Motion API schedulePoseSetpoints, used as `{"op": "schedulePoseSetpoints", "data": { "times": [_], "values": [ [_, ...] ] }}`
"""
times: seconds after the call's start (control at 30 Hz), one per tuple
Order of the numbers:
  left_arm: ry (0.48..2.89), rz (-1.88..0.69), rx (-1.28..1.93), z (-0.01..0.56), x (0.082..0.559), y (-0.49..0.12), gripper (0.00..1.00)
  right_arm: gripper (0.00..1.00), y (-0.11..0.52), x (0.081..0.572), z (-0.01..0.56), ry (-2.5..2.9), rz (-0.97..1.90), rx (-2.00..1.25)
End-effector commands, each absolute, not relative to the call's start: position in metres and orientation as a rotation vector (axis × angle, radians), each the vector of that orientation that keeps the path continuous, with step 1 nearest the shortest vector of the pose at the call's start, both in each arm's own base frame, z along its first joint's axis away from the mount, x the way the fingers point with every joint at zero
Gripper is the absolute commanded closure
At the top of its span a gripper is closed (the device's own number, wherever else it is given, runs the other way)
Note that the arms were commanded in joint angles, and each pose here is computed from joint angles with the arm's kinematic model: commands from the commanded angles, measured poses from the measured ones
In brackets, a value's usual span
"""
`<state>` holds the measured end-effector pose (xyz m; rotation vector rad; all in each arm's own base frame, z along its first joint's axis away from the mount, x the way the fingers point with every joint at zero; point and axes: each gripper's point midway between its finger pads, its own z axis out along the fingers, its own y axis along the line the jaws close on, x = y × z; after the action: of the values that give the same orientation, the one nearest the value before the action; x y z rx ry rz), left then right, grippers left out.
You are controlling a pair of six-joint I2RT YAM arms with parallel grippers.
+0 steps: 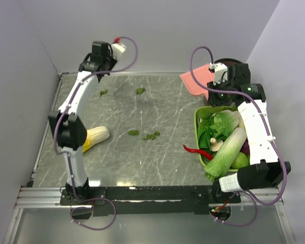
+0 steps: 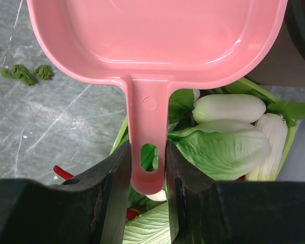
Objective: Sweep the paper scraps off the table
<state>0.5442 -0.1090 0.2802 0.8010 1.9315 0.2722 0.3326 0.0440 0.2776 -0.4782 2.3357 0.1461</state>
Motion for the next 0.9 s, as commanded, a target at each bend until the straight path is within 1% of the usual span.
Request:
{"op": "schedulePoseSetpoints", "data": {
  "times": [0.0,0.07,0.2,0.3,0.47,0.63,0.77,0.8,0.87],
  "values": [
    [2.119,0.420,0.470,0.246,0.586,-0.036,0.99,1.00,0.054,0.339,0.291,2.286,0.173,-0.486],
    [2.124,0.464,0.467,0.241,0.595,-0.026,0.99,1.00,0.055,0.338,0.288,2.292,0.176,-0.493],
    [2.173,0.513,0.509,0.207,0.598,-0.016,0.99,1.00,0.059,0.336,0.286,2.289,0.169,-0.524],
    [2.246,0.454,0.546,0.180,0.589,-0.024,0.99,1.00,0.062,0.336,0.286,2.287,0.172,-0.528],
    [2.332,0.268,0.588,0.156,0.570,-0.056,0.99,1.00,0.062,0.337,0.286,2.283,0.163,-0.537],
    [2.401,0.086,0.728,0.140,0.524,-0.116,0.99,1.00,0.061,0.335,0.285,2.283,0.158,-0.530],
    [2.489,-0.129,0.896,0.128,0.462,-0.183,0.99,1.00,0.060,0.334,0.285,2.284,0.149,-0.530],
    [2.463,-0.173,0.969,0.135,0.445,-0.208,0.99,1.00,0.060,0.334,0.284,2.288,0.148,-0.530],
    [2.457,-0.202,1.058,0.137,0.420,-0.229,0.99,1.00,0.059,0.333,0.285,2.285,0.144,-0.528]
  ]
}}
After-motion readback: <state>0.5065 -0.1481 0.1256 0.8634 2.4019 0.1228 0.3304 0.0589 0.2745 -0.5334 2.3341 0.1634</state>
